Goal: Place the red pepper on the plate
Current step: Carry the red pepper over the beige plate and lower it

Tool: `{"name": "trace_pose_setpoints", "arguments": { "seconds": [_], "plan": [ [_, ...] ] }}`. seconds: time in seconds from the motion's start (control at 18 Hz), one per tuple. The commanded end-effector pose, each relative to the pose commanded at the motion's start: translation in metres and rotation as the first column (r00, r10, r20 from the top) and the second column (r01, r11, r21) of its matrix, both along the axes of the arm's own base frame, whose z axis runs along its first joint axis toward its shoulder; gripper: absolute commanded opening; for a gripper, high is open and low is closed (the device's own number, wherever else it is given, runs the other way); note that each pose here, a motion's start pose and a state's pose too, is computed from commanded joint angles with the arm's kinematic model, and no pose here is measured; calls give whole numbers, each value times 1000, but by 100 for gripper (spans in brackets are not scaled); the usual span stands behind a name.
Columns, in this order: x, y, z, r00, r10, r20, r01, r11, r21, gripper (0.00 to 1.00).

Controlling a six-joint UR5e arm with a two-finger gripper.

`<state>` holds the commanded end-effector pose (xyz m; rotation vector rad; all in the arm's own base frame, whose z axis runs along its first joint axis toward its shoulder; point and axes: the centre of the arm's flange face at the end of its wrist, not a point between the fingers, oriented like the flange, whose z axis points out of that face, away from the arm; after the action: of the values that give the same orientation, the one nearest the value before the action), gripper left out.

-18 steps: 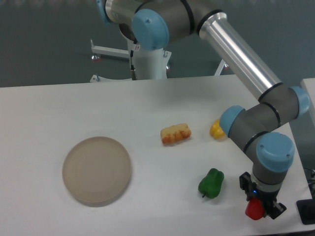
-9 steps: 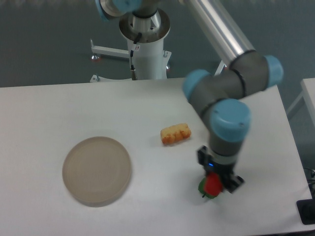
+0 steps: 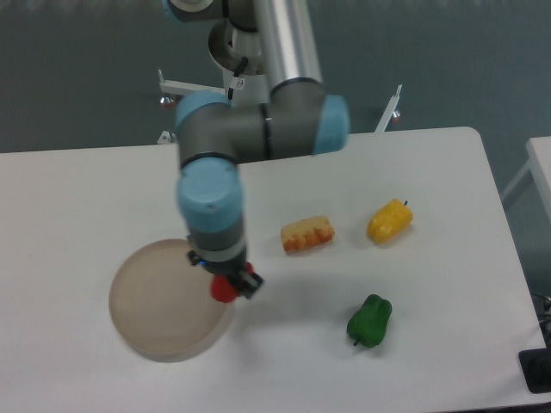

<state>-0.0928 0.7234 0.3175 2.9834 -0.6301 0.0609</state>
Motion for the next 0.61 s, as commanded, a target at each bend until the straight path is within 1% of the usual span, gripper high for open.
{"name": "trace_pose_setpoints", "arguments": {
  "seconds": [0.22,0.28,0.33,0.44,0.61],
  "plan": [
    [28,7,-31,1000,25,12,-25,999,-35,45],
    [29,8,-32,1000,26,16,-26,999,-34,45],
    [34,8,-34,999,31,45,-30,999,-33,45],
    [39,10,-39,997,33,66,-31,999,-33,45],
    [40,12,-49,996,34,78,-30,999,-44,46]
  ]
}}
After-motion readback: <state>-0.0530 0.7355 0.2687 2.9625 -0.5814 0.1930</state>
